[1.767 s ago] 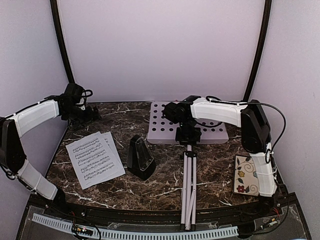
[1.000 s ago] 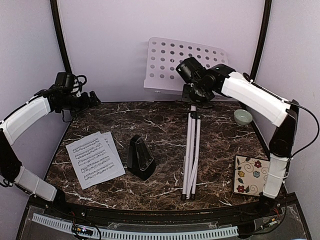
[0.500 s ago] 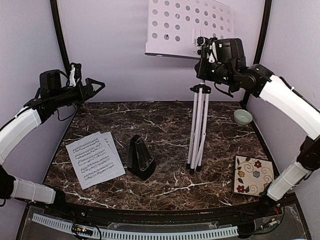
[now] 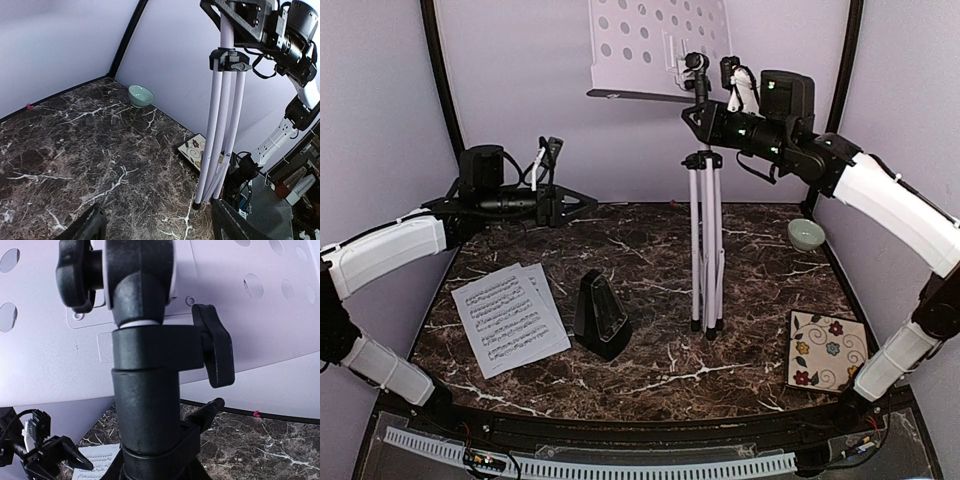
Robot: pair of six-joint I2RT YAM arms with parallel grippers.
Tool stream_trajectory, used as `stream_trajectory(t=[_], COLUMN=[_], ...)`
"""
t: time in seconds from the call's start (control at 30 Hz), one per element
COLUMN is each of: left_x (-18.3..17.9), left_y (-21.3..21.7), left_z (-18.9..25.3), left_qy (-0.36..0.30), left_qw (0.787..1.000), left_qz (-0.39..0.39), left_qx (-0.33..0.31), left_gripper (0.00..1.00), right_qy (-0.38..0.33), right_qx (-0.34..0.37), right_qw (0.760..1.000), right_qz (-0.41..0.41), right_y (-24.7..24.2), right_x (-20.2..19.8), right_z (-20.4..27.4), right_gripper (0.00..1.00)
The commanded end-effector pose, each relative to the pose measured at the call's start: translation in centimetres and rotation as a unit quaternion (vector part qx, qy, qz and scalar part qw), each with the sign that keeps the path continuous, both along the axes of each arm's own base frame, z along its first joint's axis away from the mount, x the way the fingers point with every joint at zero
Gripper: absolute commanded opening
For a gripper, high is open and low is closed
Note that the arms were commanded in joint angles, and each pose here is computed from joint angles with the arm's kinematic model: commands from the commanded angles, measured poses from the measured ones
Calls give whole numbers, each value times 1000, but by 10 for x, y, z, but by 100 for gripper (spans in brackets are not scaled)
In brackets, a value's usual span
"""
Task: Set up the instrument practice props
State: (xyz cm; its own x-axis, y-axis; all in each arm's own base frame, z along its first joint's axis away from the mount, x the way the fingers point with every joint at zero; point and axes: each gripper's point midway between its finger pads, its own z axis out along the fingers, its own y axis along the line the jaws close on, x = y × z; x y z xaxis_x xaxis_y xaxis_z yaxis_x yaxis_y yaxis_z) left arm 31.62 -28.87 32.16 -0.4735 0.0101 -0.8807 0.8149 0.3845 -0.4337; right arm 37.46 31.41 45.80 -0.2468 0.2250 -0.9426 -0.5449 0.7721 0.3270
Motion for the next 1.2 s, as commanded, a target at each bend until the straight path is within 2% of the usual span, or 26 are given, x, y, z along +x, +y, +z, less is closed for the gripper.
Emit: stream_trajectory(t=[0.0, 0.27, 0.37, 0.63, 1.17], left_x=[0, -19, -16, 14, 39], left_y=[-33, -107, -124, -142, -159], left_z=[21, 8, 1, -14, -45], left_qy=[-70, -56, -54, -56, -38], left_qw=[998, 997, 997, 998, 989], left_qz=[-2, -56, -45, 26, 89], left_qx=[-6, -18, -9, 33, 114], left_gripper=[73, 69, 65, 57, 45], right_qy=[-211, -219, -222, -226, -226], right_qx=[176, 188, 193, 194, 201], right_qw=[961, 957, 956, 954, 952], right_qz=[9, -6, -6, -19, -57], right_y=[-30, -30, -28, -29, -39], right_x=[-42, -33, -32, -32, -34], right_z=[162, 152, 149, 140, 137], right_gripper=[0, 0, 0, 0, 0])
